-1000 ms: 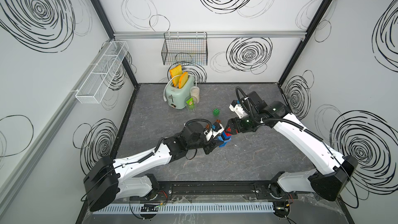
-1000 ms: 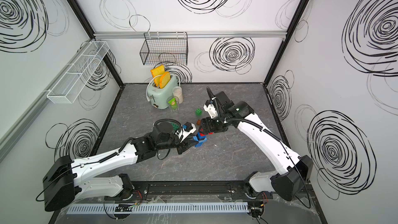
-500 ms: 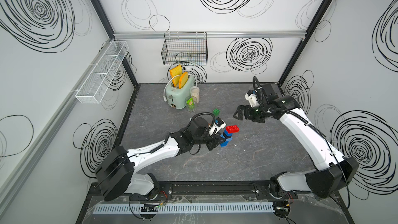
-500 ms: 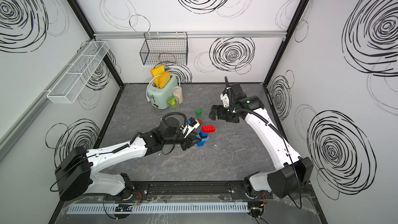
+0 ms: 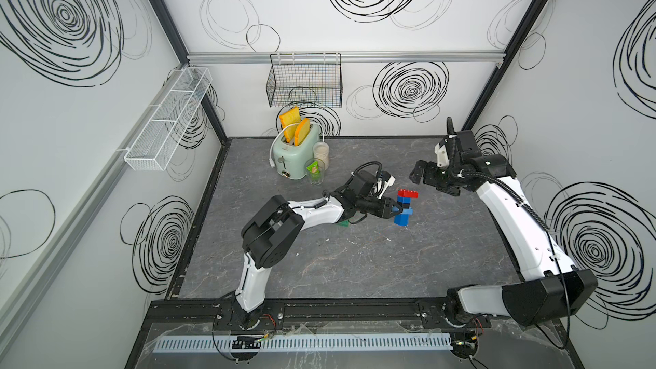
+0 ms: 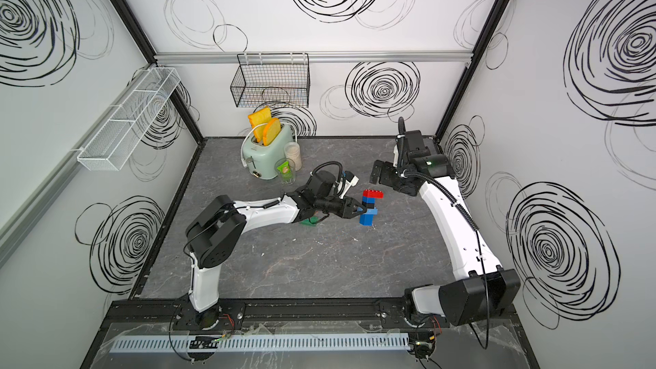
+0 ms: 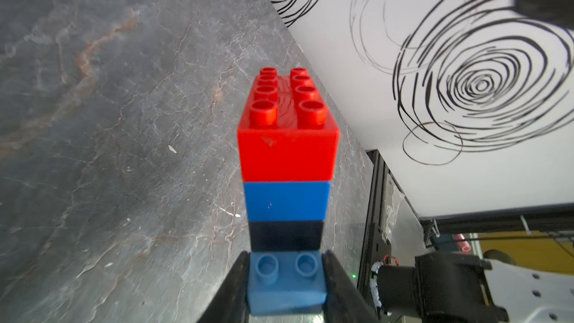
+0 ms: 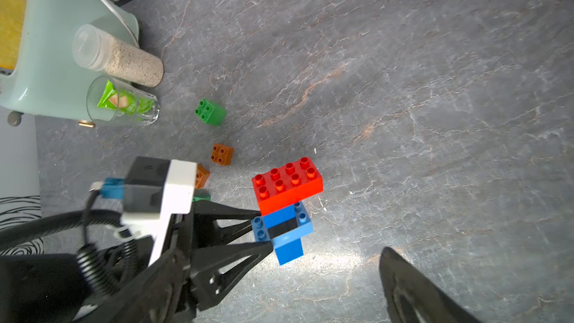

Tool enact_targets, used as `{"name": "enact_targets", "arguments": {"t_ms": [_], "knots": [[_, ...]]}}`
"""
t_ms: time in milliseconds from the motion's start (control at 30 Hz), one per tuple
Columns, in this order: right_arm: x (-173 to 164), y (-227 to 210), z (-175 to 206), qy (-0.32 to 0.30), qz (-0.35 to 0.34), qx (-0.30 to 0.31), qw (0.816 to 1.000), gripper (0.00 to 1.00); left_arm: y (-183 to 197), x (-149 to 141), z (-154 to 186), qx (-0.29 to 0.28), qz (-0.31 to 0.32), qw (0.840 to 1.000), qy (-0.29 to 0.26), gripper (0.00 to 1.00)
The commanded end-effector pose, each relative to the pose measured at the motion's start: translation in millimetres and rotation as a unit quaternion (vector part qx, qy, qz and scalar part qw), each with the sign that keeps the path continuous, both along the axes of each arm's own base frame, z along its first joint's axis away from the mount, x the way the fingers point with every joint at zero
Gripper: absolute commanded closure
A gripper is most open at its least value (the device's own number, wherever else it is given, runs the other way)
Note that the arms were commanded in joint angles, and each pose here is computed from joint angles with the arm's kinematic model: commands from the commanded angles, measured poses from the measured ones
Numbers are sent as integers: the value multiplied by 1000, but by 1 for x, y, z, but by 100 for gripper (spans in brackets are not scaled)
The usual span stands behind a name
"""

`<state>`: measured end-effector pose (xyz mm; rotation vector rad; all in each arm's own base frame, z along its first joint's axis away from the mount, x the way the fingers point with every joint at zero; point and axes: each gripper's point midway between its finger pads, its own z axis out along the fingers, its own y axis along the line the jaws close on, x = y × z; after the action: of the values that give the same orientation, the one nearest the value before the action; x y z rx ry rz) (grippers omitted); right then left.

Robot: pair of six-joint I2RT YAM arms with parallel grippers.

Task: Assemble the letter f with lego
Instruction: Place the lego brick at the center of the board.

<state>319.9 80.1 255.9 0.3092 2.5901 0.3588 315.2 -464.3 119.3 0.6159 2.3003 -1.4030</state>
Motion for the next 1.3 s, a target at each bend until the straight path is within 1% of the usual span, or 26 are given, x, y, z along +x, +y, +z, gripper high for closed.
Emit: {"name": "enact_targets", "arguments": {"t_ms": [0,167,367,900,1267], "knots": [[1,-9,8,-8,-19,-2,1000,1,-21,18,14,-51,22,998,44,63],[-1,-9,-6,5,-17,7,1000,1,-31,33,-2,-62,52,993,86,63],[-1,-5,-15,16,-11,19,1000,1,-35,34,-19,-68,68,988,120,62],[-9,-4,-29,35,-2,19,999,1,-40,39,-46,-58,88,984,144,60],[-12,-3,-31,36,2,17,999,1,-37,40,-53,-43,99,983,148,52]]}}
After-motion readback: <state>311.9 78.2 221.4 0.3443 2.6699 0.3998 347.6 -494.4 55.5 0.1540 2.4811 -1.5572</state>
